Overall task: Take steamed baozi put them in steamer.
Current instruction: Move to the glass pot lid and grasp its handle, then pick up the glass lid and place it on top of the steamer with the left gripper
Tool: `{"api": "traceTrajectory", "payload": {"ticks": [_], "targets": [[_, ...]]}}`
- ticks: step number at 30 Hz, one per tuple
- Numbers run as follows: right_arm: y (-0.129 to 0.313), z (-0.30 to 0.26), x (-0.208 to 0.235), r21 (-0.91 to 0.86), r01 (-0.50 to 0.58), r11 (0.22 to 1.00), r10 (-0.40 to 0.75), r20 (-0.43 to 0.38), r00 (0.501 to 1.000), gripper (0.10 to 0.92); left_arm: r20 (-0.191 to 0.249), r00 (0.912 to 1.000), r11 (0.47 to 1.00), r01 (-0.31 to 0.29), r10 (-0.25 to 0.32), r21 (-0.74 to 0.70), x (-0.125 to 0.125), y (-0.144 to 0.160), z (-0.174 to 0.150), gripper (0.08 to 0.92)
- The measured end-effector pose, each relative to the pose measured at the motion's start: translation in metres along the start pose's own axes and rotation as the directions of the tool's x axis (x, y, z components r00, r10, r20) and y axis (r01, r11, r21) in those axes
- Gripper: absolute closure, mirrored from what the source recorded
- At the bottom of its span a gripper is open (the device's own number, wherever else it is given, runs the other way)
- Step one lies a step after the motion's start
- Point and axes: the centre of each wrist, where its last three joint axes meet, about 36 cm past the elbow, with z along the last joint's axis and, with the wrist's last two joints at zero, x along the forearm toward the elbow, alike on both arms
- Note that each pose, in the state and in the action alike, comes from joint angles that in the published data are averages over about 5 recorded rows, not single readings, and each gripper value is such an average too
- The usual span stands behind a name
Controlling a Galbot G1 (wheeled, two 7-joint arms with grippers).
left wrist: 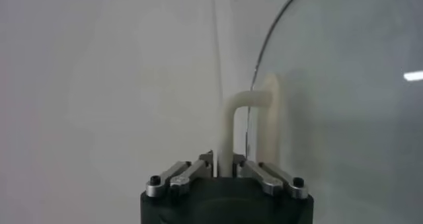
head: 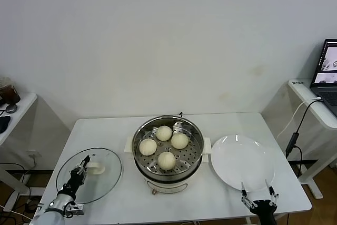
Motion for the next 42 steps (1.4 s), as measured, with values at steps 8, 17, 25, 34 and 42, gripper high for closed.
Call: {"api": "traceTrajectory", "payload": {"ticks": [8, 17, 25, 34, 42], "targets": [[0.005, -0.001, 0.0, 0.01, 0.024, 1.0, -0.024, 0.013, 1.0, 0.2, -0.034, 0.9965, 0.997, 0.076, -0.076, 0.0, 0.021, 0.031, -0.007, 0.83], [0.011, 0.004, 0.001, 0.019, 0.049, 0.999, -0.05, 0.014, 0.999, 0.2, -0.077, 0.9839, 0.987, 0.162, -0.161, 0.01, 0.027, 0.108, -0.032, 0.83], [0.018, 0.007, -0.003, 0.036, 0.052, 0.998, -0.052, 0.02, 0.998, 0.2, -0.062, 0.9802, 0.976, 0.193, -0.188, 0.097, 0.014, 0.18, -0.086, 0.83], [0.032, 0.012, -0.01, 0.064, 0.054, 0.997, -0.055, 0.017, 0.998, 0.2, 0.008, 0.9895, 0.975, 0.141, -0.144, 0.171, -0.013, 0.211, -0.169, 0.83], [0.038, 0.016, -0.014, 0.095, 0.057, 0.994, -0.059, 0.015, 0.998, 0.2, 0.06, 0.9905, 0.984, 0.115, -0.124, 0.134, -0.034, 0.219, -0.239, 0.83]]}}
